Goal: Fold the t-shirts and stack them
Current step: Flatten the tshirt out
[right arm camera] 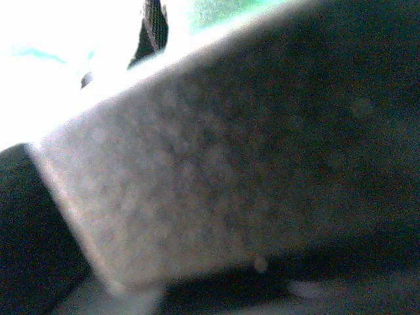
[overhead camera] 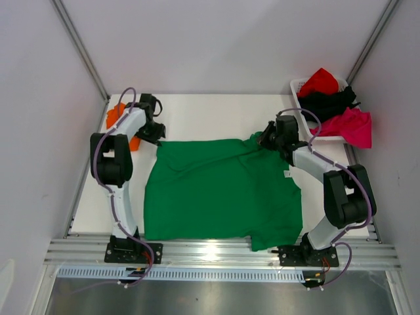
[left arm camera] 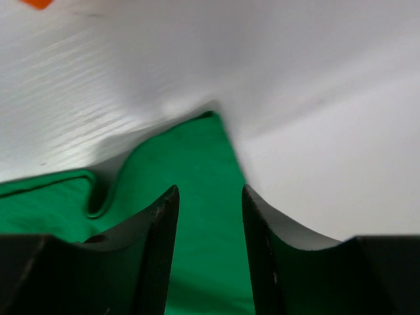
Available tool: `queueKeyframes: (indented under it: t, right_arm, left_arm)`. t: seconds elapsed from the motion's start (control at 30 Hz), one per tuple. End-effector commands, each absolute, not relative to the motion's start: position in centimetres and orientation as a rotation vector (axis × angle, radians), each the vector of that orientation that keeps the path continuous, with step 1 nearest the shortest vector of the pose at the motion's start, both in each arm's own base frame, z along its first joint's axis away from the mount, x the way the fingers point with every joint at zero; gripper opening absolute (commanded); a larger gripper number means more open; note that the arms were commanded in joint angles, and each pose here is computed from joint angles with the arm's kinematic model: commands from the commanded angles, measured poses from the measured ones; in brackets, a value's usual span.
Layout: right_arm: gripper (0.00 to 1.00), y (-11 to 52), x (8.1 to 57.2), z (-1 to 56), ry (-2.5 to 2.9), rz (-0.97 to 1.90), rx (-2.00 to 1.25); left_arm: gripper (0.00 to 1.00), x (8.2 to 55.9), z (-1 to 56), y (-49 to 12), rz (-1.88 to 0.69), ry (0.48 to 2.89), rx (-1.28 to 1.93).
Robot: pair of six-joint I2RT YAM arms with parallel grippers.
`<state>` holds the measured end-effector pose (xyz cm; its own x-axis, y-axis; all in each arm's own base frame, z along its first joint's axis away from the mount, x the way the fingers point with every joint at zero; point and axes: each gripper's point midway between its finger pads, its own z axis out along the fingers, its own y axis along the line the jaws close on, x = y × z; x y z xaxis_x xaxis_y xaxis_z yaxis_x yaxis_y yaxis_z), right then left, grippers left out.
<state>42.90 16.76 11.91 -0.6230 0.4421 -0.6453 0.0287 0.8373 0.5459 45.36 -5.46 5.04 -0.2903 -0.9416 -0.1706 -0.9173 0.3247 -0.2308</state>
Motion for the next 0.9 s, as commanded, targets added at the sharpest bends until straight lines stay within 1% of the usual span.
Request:
queueKeyframes:
  t: [0.0,0.27,0.73,0.87]
  right_arm:
    - [0.03,16.6,43.0,13.6,2.133,0.64,0.314]
    - [0.02,16.0,43.1,13.6,2.131,0.629,0.325]
    - [0.03,16.0,43.3,13.5,2.131,0.645,0.336]
    - [0.02,15.8,43.2,13.7,2.128,0.636,0.331]
  left_arm:
    - [0.47,48.5,7.6,-4.8,-0.15,2.233,-1.656]
    - [0.46,49.6,6.4,-5.4,-0.173,2.263,-1.662]
    - [0.46,47.7,4.7,-4.4,0.065,2.382,-1.704]
    - [0.45,47.8,4.6,-4.5,0.077,2.401,-1.711]
